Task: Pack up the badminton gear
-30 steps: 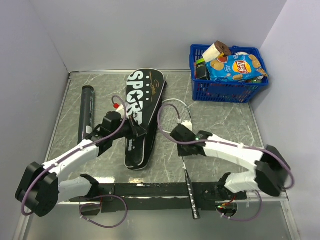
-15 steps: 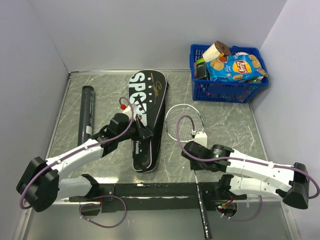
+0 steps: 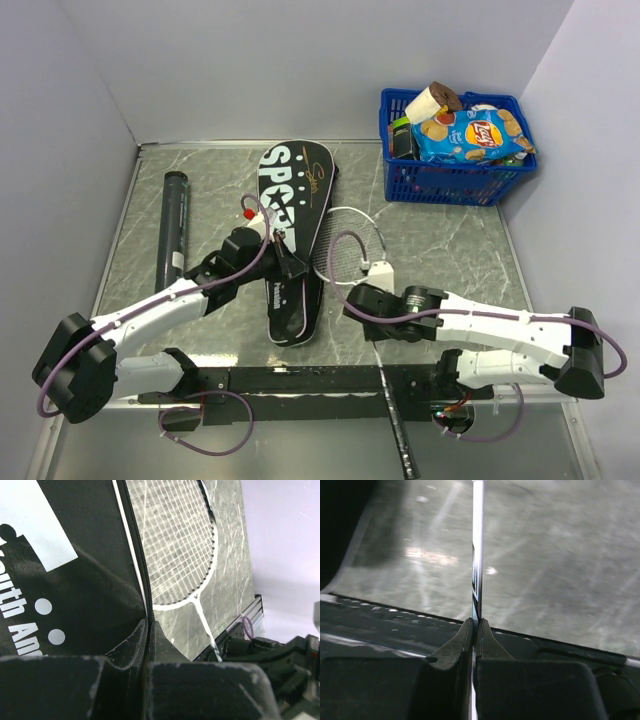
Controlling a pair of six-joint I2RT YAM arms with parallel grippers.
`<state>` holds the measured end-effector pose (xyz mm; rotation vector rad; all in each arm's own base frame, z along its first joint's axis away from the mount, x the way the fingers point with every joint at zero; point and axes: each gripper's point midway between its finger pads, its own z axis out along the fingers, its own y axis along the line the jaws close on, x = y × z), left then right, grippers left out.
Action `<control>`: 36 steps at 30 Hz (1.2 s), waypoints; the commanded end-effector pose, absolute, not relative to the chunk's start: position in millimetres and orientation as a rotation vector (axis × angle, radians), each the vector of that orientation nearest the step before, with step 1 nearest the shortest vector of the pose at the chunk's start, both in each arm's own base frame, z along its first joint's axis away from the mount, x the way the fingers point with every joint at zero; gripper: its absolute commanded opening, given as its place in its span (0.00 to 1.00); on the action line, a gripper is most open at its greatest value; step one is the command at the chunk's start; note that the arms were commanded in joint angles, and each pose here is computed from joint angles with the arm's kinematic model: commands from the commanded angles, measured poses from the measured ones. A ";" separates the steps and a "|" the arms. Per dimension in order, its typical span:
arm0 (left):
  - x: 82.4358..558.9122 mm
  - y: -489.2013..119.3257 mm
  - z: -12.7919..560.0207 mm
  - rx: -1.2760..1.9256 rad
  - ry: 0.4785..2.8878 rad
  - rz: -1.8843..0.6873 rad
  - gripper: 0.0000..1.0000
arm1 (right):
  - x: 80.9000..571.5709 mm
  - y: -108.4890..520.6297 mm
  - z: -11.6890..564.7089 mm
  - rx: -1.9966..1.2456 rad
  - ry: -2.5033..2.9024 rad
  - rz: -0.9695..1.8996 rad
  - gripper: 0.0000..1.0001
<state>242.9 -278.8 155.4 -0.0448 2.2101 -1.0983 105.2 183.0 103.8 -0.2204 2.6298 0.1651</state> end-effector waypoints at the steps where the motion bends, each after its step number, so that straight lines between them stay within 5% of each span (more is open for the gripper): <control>1: 245.6 -287.4 199.0 -0.026 2.087 -1.184 0.01 | 118.5 229.6 129.7 -0.266 2.560 0.312 0.00; 18: 214.4 -279.8 197.6 0.055 2.162 -1.189 0.01 | 226.1 309.9 135.4 -0.372 2.350 0.397 0.00; 36: 198.3 -274.3 181.2 0.031 2.211 -1.194 0.01 | 378.2 341.1 119.3 -0.063 2.248 0.310 0.00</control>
